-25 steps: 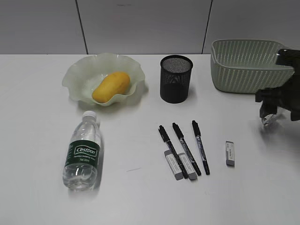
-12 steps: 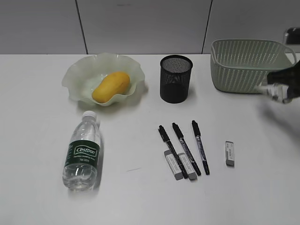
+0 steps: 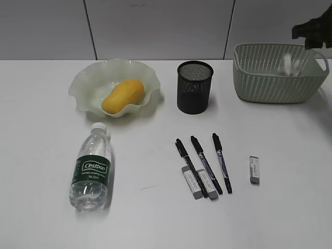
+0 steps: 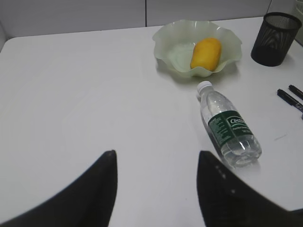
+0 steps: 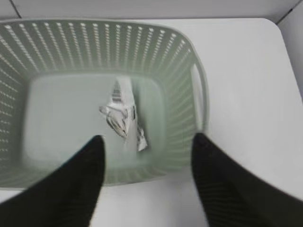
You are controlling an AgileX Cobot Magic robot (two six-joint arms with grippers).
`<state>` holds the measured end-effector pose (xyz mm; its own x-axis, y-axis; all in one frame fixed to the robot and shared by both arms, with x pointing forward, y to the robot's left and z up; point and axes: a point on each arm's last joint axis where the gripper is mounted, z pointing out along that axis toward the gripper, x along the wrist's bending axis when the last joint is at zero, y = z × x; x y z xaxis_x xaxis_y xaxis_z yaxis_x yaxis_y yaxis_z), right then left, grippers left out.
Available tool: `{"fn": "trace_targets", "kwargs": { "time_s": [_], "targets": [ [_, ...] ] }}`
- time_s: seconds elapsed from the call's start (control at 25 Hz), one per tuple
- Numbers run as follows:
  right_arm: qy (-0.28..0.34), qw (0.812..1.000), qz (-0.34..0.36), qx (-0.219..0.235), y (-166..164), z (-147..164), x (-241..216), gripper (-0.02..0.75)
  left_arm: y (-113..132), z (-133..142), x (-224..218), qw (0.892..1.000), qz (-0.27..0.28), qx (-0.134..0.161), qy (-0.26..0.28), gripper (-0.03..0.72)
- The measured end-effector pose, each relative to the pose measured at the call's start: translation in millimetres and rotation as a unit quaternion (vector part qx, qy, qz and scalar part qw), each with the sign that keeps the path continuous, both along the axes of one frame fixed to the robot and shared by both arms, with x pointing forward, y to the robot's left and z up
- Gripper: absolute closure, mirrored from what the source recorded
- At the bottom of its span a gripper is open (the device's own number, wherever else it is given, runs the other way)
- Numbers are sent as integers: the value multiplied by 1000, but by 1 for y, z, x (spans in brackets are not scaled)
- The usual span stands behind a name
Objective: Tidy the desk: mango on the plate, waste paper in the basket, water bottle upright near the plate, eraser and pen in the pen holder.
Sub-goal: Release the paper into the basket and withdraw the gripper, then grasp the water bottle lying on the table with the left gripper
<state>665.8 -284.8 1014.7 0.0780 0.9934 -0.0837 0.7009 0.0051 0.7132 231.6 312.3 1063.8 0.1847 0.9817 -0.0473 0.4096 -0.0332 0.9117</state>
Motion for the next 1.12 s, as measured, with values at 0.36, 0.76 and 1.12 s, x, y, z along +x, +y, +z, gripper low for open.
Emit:
{"fn": "trace_targets", "kwargs": {
  "time_s": [0.36,0.76,1.12],
  "targets": [
    [-36,999,17,-14,-7,74,-106,212,0,0,0,1000,0,0,0,285],
    [48,994,65,68,-6,66,-346,214,-4,0,12,999,-2,11,36,284],
    [-124,981,141,51,-5,58,-452,209,-46,2,120,982,-37,32,184,173]
  ]
}}
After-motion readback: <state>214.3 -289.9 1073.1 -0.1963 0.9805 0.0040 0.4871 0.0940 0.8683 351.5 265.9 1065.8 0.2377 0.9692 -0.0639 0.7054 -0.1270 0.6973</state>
